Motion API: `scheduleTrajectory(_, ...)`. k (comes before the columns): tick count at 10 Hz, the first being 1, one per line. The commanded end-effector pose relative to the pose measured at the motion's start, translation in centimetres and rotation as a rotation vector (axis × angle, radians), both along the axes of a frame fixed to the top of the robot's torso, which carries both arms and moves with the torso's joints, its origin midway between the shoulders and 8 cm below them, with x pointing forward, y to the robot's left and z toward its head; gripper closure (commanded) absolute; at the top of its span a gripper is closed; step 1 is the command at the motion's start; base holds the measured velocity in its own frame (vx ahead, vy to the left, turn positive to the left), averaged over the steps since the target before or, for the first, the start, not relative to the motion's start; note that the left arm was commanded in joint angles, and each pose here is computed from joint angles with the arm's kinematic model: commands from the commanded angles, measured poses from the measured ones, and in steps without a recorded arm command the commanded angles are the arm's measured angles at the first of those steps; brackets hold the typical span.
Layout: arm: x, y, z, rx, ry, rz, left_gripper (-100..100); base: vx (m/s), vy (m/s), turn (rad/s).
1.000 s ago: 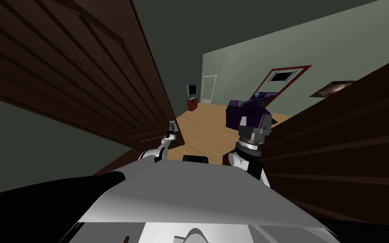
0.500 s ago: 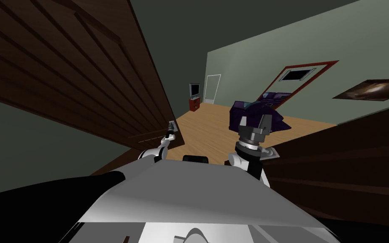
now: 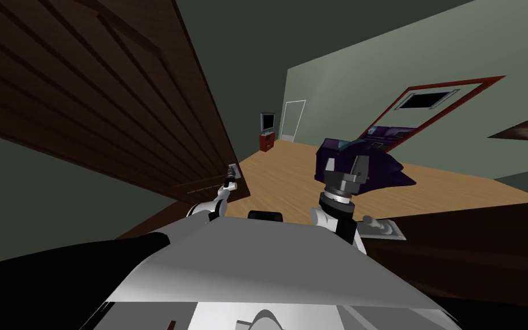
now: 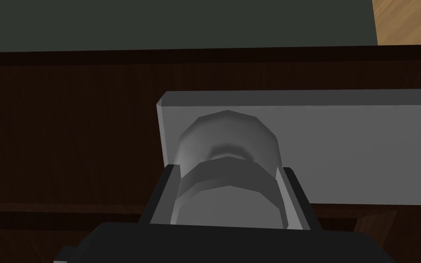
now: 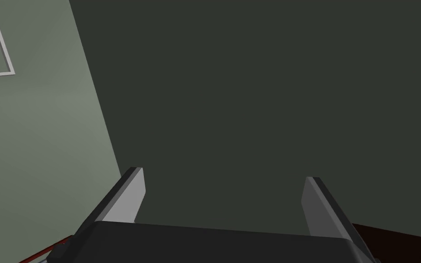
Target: Push the door open
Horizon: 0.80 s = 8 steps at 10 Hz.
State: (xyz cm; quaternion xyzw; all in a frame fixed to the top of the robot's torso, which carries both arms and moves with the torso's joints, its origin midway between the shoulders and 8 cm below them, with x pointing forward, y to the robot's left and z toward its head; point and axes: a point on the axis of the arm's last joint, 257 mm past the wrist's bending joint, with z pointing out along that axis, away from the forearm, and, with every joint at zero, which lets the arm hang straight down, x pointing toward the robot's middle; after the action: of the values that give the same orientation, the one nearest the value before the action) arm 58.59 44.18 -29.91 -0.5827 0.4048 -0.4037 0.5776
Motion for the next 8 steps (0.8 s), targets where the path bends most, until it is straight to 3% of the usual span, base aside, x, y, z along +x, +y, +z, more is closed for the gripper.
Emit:
scheduleTrajectory(1, -0.33, 1.40, 0.22, 0.006, -0.004, 0.019, 100, 0.157, -0.109, 0.141)
scheduleTrajectory(7, -0.54, 2.24, 0.29, 0.005, -0.005, 0.031, 100, 0.178, -0.081, 0.111)
scheduleTrajectory(8, -0.57, 1.90, -0.18, 0.002, 0.005, 0.029, 100, 0.090, -0.034, 0.044)
